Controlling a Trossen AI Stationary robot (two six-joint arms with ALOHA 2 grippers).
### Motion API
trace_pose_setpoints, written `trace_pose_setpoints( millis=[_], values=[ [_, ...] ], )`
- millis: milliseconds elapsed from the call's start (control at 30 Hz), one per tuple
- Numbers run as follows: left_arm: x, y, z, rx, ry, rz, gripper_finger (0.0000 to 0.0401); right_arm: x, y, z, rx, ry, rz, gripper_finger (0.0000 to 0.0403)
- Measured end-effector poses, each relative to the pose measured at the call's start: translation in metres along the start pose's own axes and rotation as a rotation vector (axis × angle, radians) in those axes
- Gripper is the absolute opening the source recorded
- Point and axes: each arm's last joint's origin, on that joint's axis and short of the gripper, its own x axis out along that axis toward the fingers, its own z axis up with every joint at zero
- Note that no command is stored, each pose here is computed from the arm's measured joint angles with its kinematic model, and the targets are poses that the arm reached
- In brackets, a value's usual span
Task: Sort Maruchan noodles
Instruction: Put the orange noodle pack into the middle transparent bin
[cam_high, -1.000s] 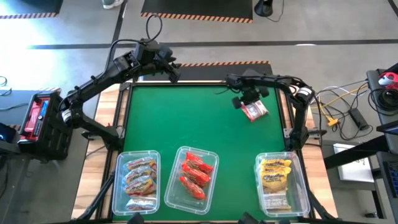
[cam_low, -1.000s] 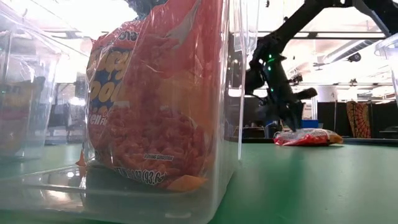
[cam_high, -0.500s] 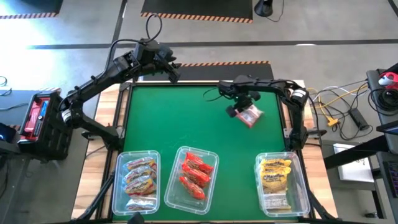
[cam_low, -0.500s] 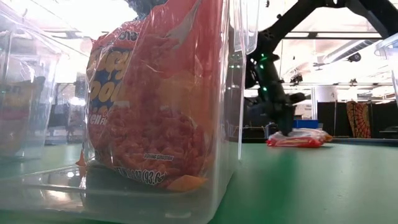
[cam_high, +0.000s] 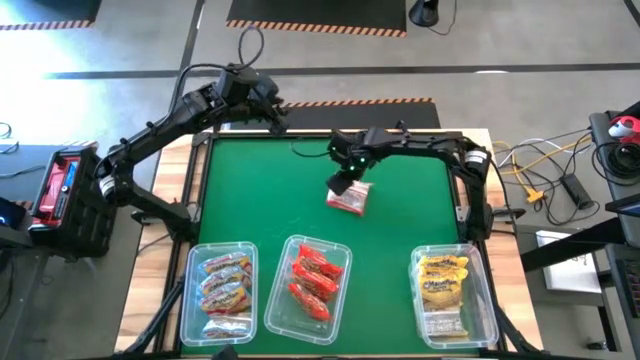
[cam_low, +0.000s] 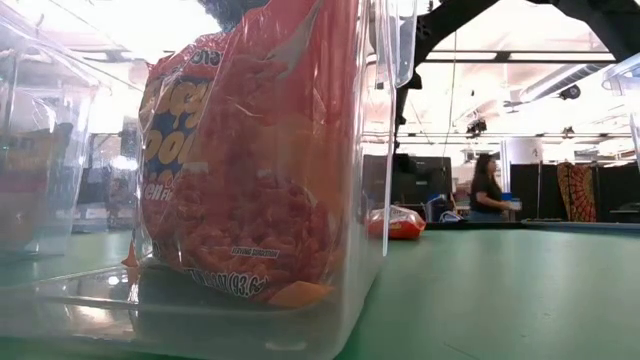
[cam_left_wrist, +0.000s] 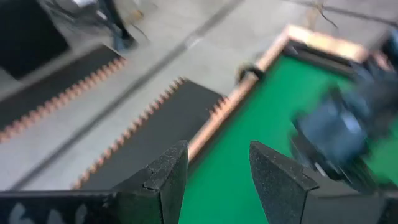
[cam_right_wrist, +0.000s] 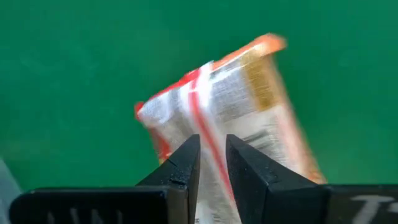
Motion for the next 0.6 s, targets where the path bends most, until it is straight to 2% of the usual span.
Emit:
trace_pose_setpoints(
  millis=[100, 233, 367, 500, 600],
  values=[
    [0.006, -0.003, -0.012, 0.005, 0.092, -0.082, 0.0155, -0.008, 0.000, 0.000, 0.038, 0.000, -0.019, 0.0068],
    [0.022, -0.007, -0.033, -0.010, 0.174, -0.121, 0.0155, -0.010, 0.007, -0.009, 0.021, 0.038, -0.027, 0.0068],
    [0.040, -0.010, -0.059, -0.043, 0.233, -0.165, 0.0155, 0.001, 0.009, -0.026, -0.004, 0.110, -0.126, 0.0068],
    [0.061, -0.018, -0.084, -0.121, 0.215, -0.251, 0.0155, 0.006, 0.011, -0.038, -0.021, 0.127, -0.149, 0.0068],
    [0.073, -0.023, -0.099, -0.201, 0.175, -0.275, 0.0155, 0.007, 0.011, -0.045, -0.030, 0.134, -0.166, 0.0068]
  ],
)
